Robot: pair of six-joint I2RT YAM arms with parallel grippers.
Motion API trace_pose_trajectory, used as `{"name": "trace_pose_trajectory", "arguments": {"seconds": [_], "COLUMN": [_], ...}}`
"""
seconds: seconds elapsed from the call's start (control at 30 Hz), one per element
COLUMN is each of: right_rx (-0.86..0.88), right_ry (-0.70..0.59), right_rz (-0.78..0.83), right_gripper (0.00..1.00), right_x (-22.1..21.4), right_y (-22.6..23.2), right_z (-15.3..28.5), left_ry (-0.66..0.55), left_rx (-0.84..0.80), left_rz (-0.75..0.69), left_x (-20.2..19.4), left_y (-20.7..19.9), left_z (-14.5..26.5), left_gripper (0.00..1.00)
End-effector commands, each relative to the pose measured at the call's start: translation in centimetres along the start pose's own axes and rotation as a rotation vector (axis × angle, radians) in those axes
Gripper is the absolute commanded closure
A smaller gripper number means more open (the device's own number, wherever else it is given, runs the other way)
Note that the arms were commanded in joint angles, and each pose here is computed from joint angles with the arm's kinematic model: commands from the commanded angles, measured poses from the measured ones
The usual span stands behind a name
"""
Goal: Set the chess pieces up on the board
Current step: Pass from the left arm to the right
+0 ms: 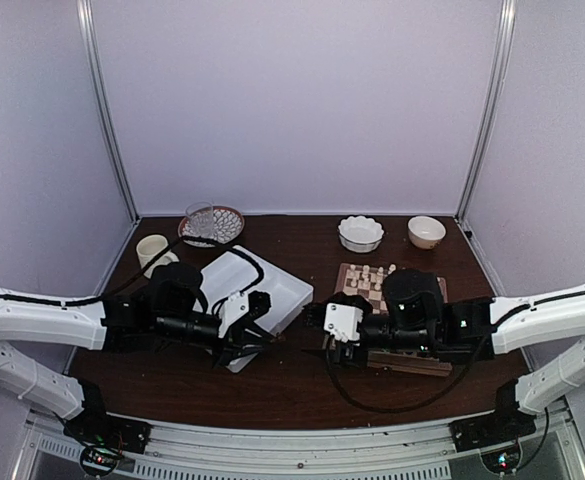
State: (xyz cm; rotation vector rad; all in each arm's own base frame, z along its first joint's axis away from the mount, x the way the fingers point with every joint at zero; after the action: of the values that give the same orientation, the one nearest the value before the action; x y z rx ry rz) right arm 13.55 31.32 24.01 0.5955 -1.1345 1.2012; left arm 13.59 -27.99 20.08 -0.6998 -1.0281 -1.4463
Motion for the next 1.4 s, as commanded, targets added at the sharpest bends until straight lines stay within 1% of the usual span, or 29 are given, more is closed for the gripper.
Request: {"name": "trace_pose_trajectory", "arguments": {"seconds": [0.0,0.13,0.23,0.43,0.5,0.63,0.9,1.0,1.13,1.37], "right_rx": [-0.162,-0.215,-0.245,-0.260,-0.275,-0.318,-0.260,-0.227,-0.218,-0.219], "right_ry": [-0.002,0.030,0.077,0.188,0.214,0.236,0.233,0.247,0.276,0.298], "right_rz": [0.235,0.360,0.441,0.556,0.566,0.565,0.562,0.567,0.576,0.584], "right_gripper": [0.31,0.33,0.37,0.36,0.37,0.40,0.62,0.64,0.74,0.76], "right_x": [-0.2,-0.3,-0.8,-2.3,-2.7,-2.8,-2.8,-3.0,-3.4,-3.6], "right_y": [0.3,1.9,2.8,4.4,4.5,4.2,4.7,4.9,5.1,5.1], "right_z": [0.8,0.9,0.2,-2.5,-3.1,-3.7,-3.6,-3.9,-4.4,-4.6], "left_ry": [-0.027,0.021,0.045,0.088,0.092,0.093,0.136,0.139,0.139,0.138], "left_rx": [-0.048,-0.048,-0.085,-0.143,-0.146,-0.165,-0.223,-0.226,-0.227,-0.235], "left_rz": [-0.014,0.034,0.054,0.083,0.085,0.091,0.135,0.143,0.144,0.146], "left_x": [1.7,1.4,1.5,1.2,1.0,1.0,0.7,0.7,0.7,0.8], "left_y": [0.3,0.8,0.9,0.8,0.7,0.7,0.7,0.8,0.7,0.7], "left_z": [-0.5,-1.6,-2.3,-3.3,-3.4,-3.6,-5.0,-5.0,-5.0,-5.0], "left_gripper": [1.00,1.00,1.00,1.00,1.00,1.00,1.00,1.00,1.00,1.00]}}
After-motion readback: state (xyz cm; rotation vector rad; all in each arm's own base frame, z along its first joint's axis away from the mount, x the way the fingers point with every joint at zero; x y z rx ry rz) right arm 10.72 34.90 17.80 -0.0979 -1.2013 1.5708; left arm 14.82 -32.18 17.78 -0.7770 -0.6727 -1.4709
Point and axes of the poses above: each gripper's point midway between its finger pads, its own z axis back along the fingers, its own y axis along the line the jaws close on, x = y × z, the point moved 8 cm from there along z, back along the fingers, and after that the axes turned 11 degrees about -z, right-handed, at the moved point
